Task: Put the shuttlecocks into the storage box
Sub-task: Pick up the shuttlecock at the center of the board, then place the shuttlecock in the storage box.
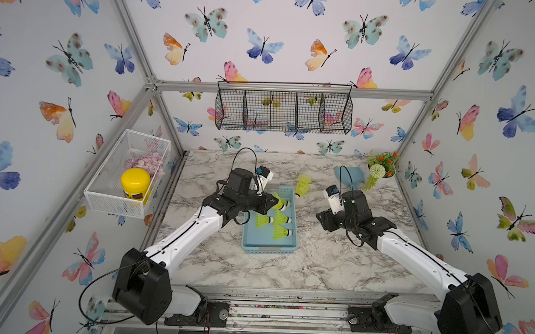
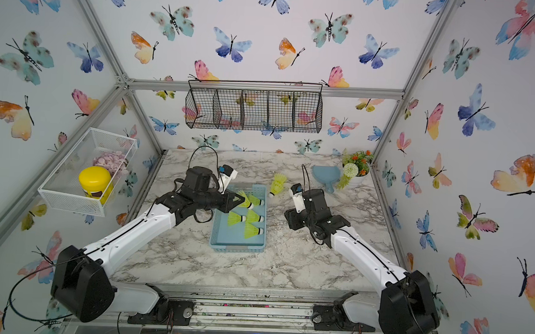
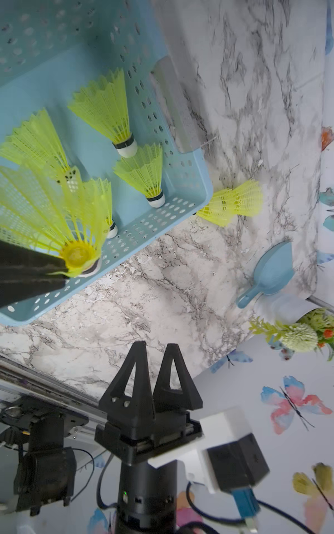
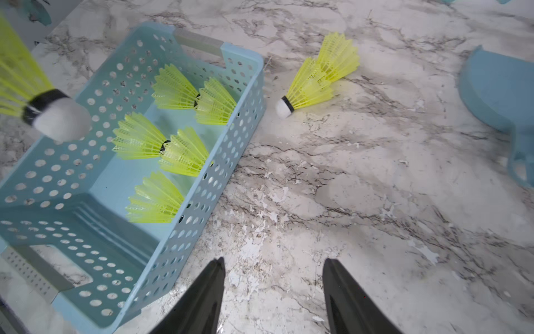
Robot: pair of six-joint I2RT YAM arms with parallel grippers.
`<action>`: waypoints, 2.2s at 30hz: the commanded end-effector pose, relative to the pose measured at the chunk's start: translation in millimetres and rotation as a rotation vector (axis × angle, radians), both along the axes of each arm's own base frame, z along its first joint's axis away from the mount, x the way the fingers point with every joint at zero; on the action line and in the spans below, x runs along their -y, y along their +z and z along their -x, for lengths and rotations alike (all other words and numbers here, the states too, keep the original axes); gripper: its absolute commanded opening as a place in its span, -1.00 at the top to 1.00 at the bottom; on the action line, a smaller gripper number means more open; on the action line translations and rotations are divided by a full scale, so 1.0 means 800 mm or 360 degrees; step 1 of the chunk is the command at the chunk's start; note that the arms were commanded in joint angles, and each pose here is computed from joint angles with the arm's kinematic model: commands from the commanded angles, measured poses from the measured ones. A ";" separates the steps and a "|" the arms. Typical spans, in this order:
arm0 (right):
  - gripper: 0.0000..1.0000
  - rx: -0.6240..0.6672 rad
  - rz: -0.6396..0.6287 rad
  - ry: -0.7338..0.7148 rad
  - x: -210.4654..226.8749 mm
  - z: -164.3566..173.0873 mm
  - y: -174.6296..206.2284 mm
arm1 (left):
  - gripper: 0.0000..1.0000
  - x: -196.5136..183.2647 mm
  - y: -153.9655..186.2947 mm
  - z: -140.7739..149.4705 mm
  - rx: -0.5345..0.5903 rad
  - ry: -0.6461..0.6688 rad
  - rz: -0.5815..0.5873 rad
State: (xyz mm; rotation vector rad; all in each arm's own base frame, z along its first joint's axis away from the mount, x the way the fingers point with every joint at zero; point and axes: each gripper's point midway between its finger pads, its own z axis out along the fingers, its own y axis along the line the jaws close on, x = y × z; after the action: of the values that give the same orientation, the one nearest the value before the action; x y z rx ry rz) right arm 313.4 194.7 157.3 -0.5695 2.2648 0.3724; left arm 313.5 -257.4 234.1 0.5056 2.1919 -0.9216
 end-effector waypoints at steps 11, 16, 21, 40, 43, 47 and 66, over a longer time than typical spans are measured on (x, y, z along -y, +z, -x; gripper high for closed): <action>-0.22 0.0157 -0.0055 -0.0213 0.020 -0.013 0.033 | 1.00 -0.047 -0.039 0.025 -0.0256 0.0426 0.0151; -0.22 0.0169 -0.0073 -0.0212 0.019 -0.013 0.037 | 1.00 -0.055 -0.064 0.033 -0.0320 0.0502 0.0161; -0.22 0.0161 -0.0081 -0.0201 0.018 -0.011 0.035 | 1.00 -0.065 -0.088 0.037 -0.0367 0.0586 0.0169; -0.24 0.0125 -0.0102 -0.0162 0.011 -0.008 0.026 | 1.00 -0.048 -0.137 0.043 -0.0526 0.0602 0.0225; -0.25 0.0118 -0.0098 -0.0157 0.011 -0.008 0.023 | 1.00 -0.045 -0.143 0.044 -0.0543 0.0603 0.0219; -0.25 0.0084 -0.0090 -0.0137 0.008 -0.006 0.017 | 1.00 -0.044 -0.147 0.043 -0.0549 0.0615 0.0216; -0.26 0.0055 -0.0086 -0.0116 0.005 -0.004 0.009 | 1.00 -0.042 -0.173 0.041 -0.0605 0.0640 0.0215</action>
State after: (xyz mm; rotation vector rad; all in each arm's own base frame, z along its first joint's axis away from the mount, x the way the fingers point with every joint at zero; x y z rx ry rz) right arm 318.3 186.7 170.3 -0.4486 2.2187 0.3657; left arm 279.4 -221.0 96.1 -0.1912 2.4333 -0.9741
